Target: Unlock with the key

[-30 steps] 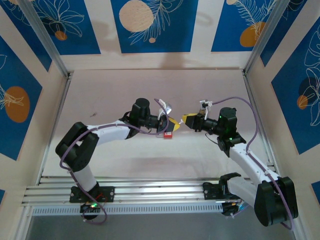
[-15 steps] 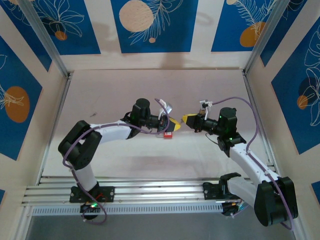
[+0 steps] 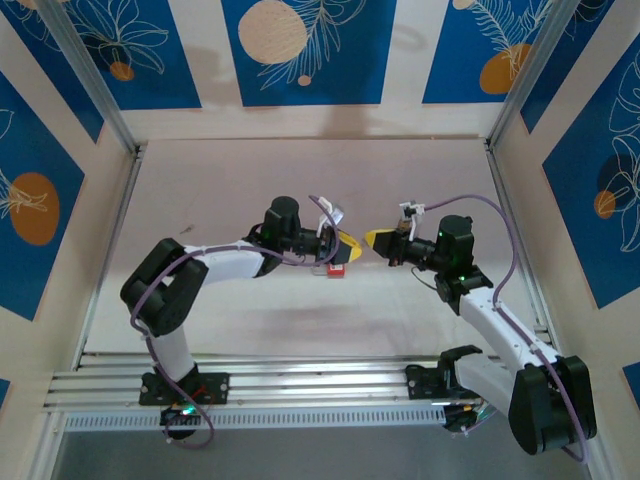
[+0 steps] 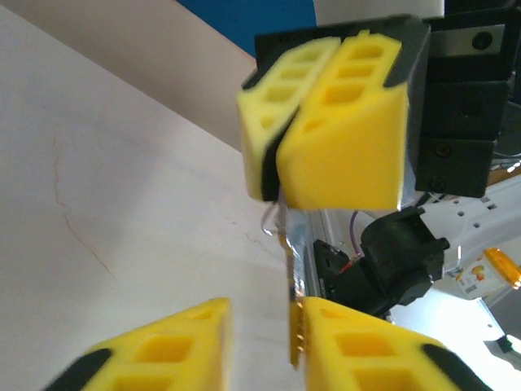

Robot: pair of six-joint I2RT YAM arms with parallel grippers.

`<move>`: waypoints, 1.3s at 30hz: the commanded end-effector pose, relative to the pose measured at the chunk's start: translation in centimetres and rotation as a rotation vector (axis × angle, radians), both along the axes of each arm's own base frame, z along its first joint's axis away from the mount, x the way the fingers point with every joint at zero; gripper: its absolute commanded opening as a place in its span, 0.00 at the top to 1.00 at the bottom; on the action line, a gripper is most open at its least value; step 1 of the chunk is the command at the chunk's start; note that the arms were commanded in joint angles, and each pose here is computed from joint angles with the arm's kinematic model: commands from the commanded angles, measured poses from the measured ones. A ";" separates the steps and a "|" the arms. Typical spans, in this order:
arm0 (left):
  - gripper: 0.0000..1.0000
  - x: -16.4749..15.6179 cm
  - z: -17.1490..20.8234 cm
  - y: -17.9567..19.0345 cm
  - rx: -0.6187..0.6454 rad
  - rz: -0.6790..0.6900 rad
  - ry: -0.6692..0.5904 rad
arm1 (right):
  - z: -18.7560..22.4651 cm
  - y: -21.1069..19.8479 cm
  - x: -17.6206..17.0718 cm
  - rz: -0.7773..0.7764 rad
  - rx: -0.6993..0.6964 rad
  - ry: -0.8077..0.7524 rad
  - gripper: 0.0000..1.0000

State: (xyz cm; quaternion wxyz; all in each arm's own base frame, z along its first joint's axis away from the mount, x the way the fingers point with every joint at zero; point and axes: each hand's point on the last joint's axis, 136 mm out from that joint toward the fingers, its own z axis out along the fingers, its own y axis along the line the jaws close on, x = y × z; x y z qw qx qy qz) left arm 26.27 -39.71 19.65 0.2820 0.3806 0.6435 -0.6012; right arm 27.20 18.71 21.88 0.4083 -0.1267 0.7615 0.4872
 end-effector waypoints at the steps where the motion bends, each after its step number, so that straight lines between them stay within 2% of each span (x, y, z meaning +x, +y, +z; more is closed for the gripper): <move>1: 0.65 1.8 0.7 0.4 -0.021 0.061 -0.049 | 0.2 0.0 -0.2 -0.008 -0.007 0.018 1.00; 3: 0.66 2.7 -0.2 0.9 0.030 0.123 -0.056 | 0.1 -0.4 0.2 -0.043 -0.018 0.020 1.00; 11: 0.42 5.7 -2.7 4.3 0.271 0.388 -0.174 | -0.4 -2.4 2.2 -0.210 -0.063 0.036 1.00; 13: 0.39 6.9 -3.4 5.5 0.368 0.474 -0.169 | -0.8 -2.8 2.4 -0.242 -0.078 0.045 1.00; 17: 0.40 8.0 -6.4 7.2 0.631 0.484 -0.153 | -1.8 -3.8 2.5 -0.300 -0.101 0.076 1.00; 20: 0.40 7.7 -8.7 7.3 0.745 0.419 -0.146 | -3.0 -4.1 2.1 -0.315 -0.092 0.118 1.00; 22: 0.40 6.9 -10.5 7.1 0.874 0.347 -0.209 | -3.7 -4.0 1.7 -0.309 -0.095 0.139 1.00; 24: 0.39 6.1 -11.9 6.7 0.943 0.262 -0.229 | -4.1 -4.4 1.2 -0.321 -0.104 0.151 1.00; 29: 0.35 5.2 -13.7 5.5 0.970 0.116 -0.178 | -4.0 -4.9 0.0 -0.339 -0.090 0.169 1.00; 39: 0.35 3.5 -16.2 4.7 0.990 -0.011 -0.054 | -4.2 -5.2 -1.3 -0.342 -0.085 0.178 1.00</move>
